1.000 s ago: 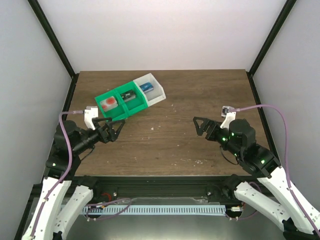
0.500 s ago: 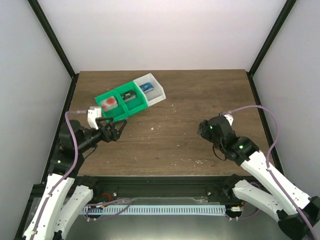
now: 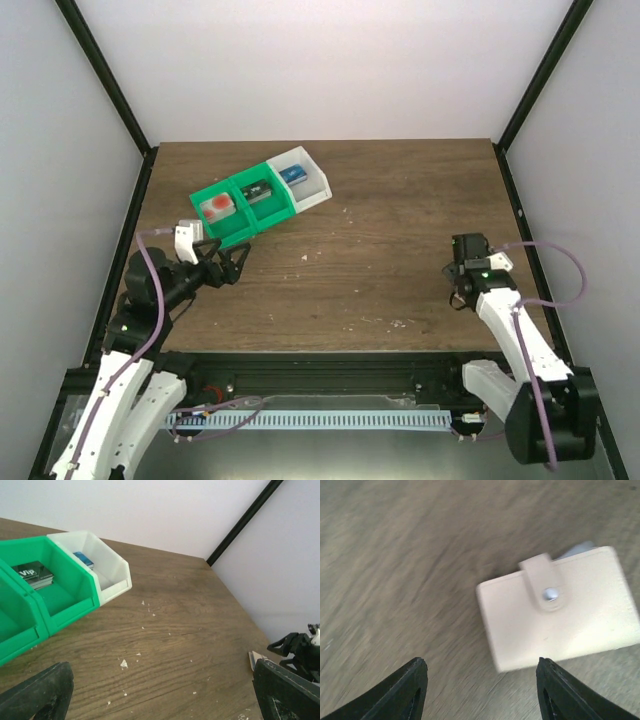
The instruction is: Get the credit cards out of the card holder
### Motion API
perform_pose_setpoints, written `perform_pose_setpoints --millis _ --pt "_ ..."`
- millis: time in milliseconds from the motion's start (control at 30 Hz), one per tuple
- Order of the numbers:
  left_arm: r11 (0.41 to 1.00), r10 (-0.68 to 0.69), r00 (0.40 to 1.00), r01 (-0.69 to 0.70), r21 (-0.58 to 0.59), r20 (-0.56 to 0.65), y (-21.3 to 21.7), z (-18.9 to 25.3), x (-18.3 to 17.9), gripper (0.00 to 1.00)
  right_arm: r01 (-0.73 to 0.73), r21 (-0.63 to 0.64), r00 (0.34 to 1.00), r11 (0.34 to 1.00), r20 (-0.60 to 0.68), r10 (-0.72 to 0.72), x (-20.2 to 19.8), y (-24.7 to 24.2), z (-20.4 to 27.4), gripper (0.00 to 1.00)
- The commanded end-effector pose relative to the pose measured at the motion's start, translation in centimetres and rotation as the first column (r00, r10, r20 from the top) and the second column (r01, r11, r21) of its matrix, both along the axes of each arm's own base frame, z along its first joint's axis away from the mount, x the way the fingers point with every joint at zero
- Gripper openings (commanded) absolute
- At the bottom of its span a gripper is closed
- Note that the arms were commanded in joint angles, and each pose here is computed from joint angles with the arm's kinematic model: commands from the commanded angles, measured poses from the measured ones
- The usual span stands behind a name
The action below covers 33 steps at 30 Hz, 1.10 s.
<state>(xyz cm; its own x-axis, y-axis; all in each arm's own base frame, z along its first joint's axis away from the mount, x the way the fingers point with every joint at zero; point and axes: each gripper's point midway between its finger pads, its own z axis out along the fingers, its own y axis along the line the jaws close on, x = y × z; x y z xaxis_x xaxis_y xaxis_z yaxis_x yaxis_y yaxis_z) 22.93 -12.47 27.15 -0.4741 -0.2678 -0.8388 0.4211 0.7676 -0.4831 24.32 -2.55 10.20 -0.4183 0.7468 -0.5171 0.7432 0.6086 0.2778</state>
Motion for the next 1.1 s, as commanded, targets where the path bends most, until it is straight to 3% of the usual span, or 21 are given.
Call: perform_pose_setpoints --millis 0,133,267,533,733,1067 --pt "1.000 0.025 0.999 -0.026 0.009 0.045 0.4 0.7 0.4 1.00 0.184 0.023 0.983 0.983 0.020 -0.184 0.2 -4.2 -1.0 0.61" --pt "1.000 0.021 0.999 -0.022 0.010 0.039 0.3 0.5 0.4 1.00 0.326 0.063 0.944 0.943 0.030 -0.328 -0.7 -8.2 -2.1 0.65" --pt "1.000 0.020 0.999 -0.020 0.013 0.032 0.3 0.2 0.7 1.00 0.372 0.101 0.926 0.923 0.023 -0.376 -0.8 -10.1 -3.6 0.69" --pt "0.999 0.034 0.999 -0.035 0.020 0.018 0.4 -0.1 1.0 1.00 0.258 0.140 0.965 0.956 0.010 -0.262 0.6 -9.0 -6.1 0.70" --pt "0.999 0.041 0.999 -0.041 0.022 0.010 0.5 -0.4 1.2 1.00 0.082 0.204 0.995 0.975 0.033 -0.091 1.6 -6.5 -6.9 0.72" --pt "0.999 0.036 0.999 -0.036 0.024 -0.006 0.3 -0.7 1.4 1.00 -0.183 0.309 0.982 0.933 0.092 0.163 2.2 -0.1 -7.3 0.72"
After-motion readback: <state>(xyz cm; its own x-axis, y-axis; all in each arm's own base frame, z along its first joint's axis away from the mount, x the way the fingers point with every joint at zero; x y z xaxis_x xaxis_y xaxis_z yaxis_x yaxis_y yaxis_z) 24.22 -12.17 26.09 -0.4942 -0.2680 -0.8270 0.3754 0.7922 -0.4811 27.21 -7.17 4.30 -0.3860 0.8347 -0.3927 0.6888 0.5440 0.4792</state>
